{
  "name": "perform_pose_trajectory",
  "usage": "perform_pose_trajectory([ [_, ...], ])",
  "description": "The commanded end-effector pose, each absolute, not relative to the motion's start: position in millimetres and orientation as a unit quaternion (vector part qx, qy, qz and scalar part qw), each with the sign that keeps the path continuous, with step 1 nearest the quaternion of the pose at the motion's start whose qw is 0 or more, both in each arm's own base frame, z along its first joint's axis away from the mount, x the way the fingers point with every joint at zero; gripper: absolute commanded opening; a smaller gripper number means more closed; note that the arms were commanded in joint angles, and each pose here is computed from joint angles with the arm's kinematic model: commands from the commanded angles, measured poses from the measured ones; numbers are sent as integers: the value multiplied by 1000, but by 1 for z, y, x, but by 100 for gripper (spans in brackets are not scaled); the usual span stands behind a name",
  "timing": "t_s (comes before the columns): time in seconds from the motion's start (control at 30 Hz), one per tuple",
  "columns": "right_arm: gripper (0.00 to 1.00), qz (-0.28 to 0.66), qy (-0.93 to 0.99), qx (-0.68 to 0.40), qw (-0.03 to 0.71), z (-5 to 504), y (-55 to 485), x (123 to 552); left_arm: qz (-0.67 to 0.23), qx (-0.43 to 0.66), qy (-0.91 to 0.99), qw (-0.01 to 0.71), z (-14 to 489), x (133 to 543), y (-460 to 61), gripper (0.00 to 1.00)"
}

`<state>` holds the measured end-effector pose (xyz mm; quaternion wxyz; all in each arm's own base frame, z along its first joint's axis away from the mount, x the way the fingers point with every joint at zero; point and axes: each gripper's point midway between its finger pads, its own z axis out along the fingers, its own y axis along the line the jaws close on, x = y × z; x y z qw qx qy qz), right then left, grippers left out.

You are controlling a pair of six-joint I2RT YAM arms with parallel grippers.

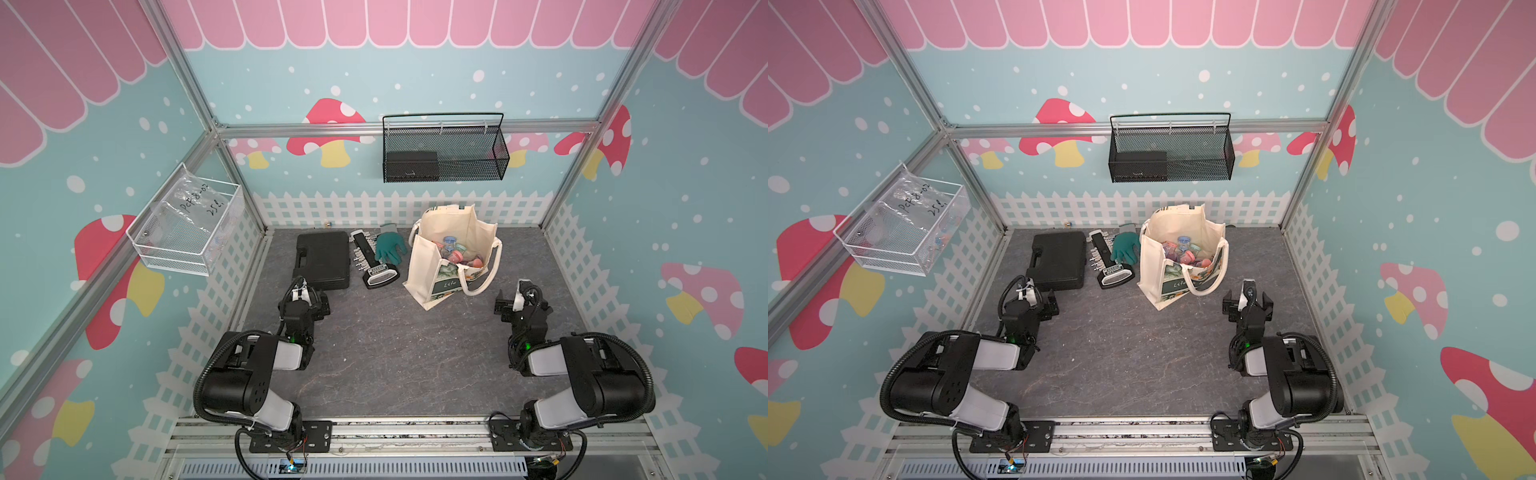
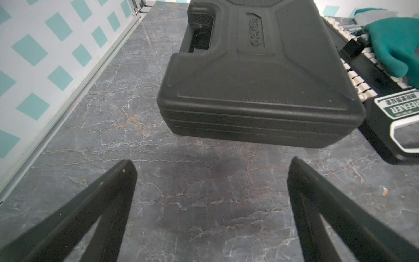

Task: Put the hourglass into the canvas bag
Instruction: Reset both arms

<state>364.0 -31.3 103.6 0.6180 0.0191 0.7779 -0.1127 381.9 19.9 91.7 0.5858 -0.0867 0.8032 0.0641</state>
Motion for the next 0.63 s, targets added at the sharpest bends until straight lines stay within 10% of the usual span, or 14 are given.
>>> perform_pose_trajectory([
  [0.0,99,-103,729,-7,677,136,-24,368,69,-108,781,611,117,399,29,99],
  [0.6,99,-101,732,-7,674,136,-23,368,69,-98,782,612,118,400,26,99],
])
